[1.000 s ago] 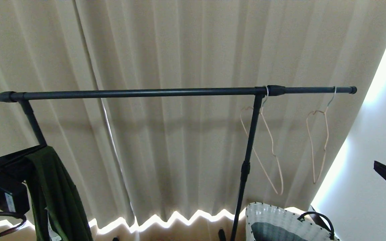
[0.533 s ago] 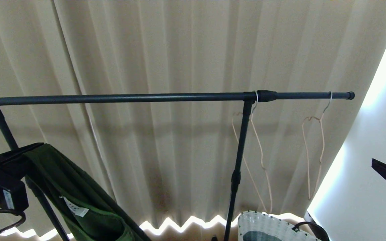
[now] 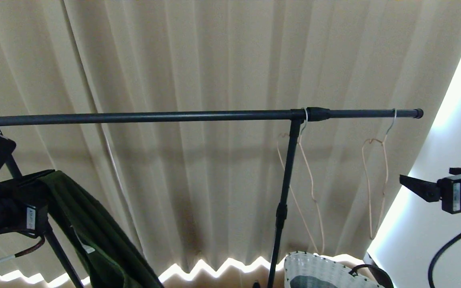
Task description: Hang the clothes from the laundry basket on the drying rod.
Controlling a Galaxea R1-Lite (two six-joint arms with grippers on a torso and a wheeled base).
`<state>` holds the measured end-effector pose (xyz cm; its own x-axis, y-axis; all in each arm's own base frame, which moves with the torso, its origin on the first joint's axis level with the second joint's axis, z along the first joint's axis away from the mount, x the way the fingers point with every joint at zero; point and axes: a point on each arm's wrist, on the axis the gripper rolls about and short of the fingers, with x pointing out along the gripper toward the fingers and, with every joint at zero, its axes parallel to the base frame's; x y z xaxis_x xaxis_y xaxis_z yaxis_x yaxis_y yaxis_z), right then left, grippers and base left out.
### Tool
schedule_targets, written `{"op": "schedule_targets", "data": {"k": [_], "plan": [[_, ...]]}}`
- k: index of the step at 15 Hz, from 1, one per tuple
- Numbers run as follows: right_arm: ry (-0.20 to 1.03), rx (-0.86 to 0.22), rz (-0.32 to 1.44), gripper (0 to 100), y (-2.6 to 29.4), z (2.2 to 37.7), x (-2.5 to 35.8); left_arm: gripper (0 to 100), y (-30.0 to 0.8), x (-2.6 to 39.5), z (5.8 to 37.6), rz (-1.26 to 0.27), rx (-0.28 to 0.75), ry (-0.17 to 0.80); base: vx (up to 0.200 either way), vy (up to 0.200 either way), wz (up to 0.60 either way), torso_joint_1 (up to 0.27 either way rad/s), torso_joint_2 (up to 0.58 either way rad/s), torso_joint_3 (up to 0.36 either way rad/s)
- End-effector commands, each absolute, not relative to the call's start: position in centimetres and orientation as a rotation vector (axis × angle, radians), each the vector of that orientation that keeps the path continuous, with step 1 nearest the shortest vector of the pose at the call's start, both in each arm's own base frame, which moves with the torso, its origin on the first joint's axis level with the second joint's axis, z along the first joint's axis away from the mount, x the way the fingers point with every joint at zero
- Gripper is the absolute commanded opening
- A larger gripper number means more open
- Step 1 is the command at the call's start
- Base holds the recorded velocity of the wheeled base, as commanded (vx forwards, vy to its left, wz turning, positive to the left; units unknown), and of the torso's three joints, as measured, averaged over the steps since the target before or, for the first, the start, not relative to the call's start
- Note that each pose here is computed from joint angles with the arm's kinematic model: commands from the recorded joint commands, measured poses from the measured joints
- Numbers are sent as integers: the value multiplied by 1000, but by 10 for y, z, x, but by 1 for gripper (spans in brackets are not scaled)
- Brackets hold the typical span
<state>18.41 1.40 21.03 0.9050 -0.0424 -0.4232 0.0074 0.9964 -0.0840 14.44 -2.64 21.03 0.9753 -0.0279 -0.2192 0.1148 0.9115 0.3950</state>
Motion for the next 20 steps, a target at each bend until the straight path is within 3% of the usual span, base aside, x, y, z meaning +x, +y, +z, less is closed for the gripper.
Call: {"op": "schedule_targets", "data": {"k": [1,20], "plan": [[519,-34,-30,100,22,199,225,0,-27,146,209,-77,420,220,0,0,0,0,0,0],[636,58,-141,100,23,168,251,0,-26,138,211,-80,416,196,0,0,0,0,0,0]]}}
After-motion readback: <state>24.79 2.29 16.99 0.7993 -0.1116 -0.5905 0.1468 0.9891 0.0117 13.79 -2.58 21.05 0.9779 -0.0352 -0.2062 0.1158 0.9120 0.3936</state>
